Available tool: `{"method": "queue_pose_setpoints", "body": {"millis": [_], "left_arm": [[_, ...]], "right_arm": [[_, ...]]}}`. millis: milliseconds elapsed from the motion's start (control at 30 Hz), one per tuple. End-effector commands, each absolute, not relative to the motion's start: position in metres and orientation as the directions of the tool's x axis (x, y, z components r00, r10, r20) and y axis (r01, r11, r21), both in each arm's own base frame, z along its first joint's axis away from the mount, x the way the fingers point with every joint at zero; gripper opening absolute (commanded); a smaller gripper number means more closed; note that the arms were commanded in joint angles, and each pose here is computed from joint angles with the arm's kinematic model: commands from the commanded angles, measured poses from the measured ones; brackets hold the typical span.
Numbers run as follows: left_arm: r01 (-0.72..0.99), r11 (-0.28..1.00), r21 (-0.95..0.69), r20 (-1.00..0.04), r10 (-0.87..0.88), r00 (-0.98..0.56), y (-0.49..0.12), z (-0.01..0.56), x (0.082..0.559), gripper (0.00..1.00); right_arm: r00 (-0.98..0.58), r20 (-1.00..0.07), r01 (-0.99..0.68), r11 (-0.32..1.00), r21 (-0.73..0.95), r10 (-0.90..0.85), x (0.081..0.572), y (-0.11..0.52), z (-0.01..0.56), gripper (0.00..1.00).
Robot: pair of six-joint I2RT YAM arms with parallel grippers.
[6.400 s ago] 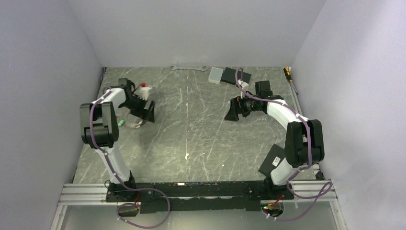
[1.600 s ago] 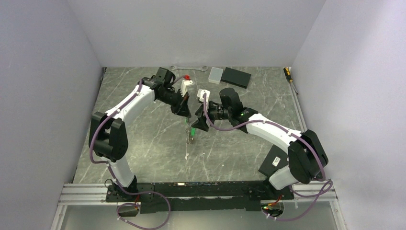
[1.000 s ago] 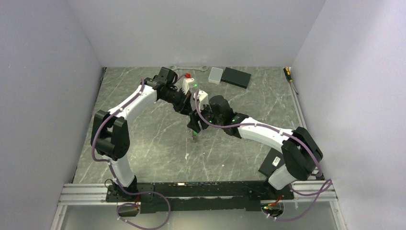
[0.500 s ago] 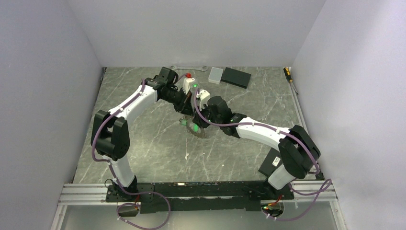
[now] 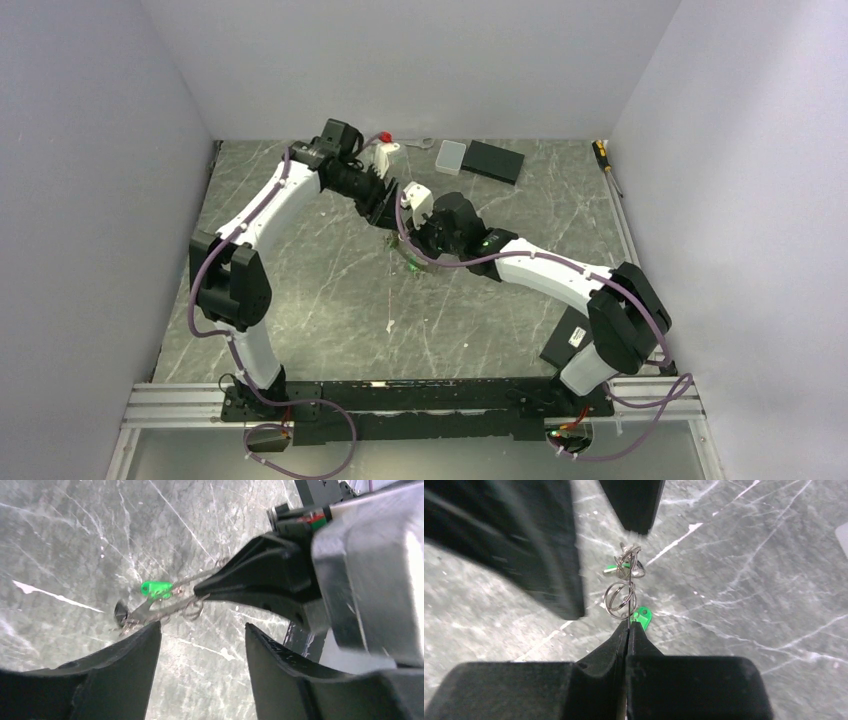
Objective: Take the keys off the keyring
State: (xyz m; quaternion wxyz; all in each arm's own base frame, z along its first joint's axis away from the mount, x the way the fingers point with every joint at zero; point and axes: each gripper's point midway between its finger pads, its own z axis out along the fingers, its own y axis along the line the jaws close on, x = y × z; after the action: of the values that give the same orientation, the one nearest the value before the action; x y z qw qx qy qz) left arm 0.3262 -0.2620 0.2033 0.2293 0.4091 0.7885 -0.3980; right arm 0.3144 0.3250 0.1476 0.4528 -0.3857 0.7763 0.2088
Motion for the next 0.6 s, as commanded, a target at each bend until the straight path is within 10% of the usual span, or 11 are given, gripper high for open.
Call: {"method": "queue_pose_setpoints", "body": {"millis": [0, 233, 567], "left_arm": [[0.851, 0.308, -0.426, -0.767, 0.376, -0.52, -0.248, 0.258, 0.325, 0.76], [0.864, 0.327, -0.382, -0.839, 0.27, -0.473, -0.218, 0.284, 0.336, 0.89], [0.857, 0.204, -0.473, -0.854, 0.136, -0.503, -0.23, 0.268, 0.329, 0.79]], "right_arm": [[-0.137, -0.885, -0.78, 0.599, -0.18, -0.445, 0.334, 0.311, 0.195, 0.0], [0.026, -0.84, -0.752, 0.543, -0.373, -0.541, 0.351, 0.296, 0.243, 0.0], [0.137, -0.745, -0.562, 0.567, -0.601, -0.653, 0.372, 0.269, 0.315, 0.0]]}}
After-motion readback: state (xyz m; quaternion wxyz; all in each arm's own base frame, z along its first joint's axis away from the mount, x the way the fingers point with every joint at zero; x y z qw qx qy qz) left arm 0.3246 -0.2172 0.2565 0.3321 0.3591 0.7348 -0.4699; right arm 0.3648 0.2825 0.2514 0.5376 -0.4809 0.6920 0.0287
